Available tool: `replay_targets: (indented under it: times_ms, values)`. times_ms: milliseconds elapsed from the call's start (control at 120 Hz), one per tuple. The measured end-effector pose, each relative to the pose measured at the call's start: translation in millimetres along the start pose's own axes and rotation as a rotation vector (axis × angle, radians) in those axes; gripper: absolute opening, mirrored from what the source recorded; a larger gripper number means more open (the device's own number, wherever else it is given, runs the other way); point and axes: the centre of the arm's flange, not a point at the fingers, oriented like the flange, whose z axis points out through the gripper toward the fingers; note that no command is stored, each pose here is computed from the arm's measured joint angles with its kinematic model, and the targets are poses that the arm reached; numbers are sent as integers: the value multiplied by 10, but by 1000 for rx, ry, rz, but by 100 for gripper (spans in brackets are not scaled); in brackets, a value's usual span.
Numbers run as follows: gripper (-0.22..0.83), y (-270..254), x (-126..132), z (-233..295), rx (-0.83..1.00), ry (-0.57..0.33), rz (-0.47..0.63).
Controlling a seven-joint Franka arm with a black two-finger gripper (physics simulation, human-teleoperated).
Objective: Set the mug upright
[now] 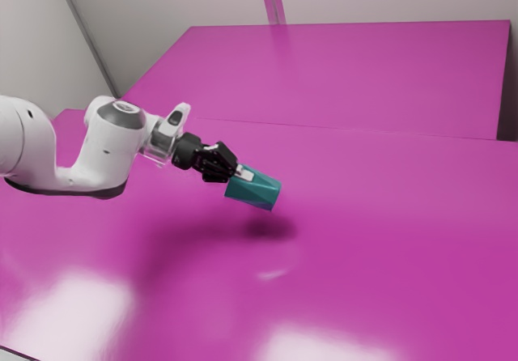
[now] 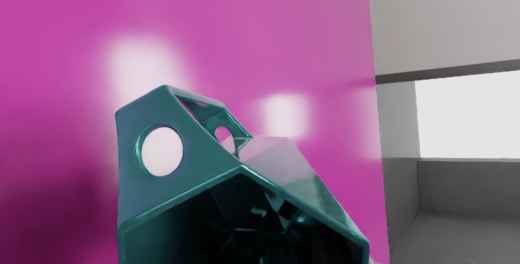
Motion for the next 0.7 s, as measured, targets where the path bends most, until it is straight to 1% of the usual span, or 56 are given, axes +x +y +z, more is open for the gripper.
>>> replay_targets:
  times_ms: [67, 117, 242, 333, 433, 517, 608, 700]
  values:
    - [-16, 255, 184, -293, 135, -47, 113]
    - [-16, 299, 217, -427, 239, -104, 155]
    - [-17, 198, 192, -646, 507, -265, 187]
    - [-17, 76, 219, -759, 684, -330, 178]
    - [-17, -102, 213, -785, 839, -368, 145]
    - [-17, -337, 152, -689, 917, -384, 101]
    - [-17, -555, 116, -604, 966, -373, 50]
    - [-17, -659, 133, -548, 995, -339, 13]
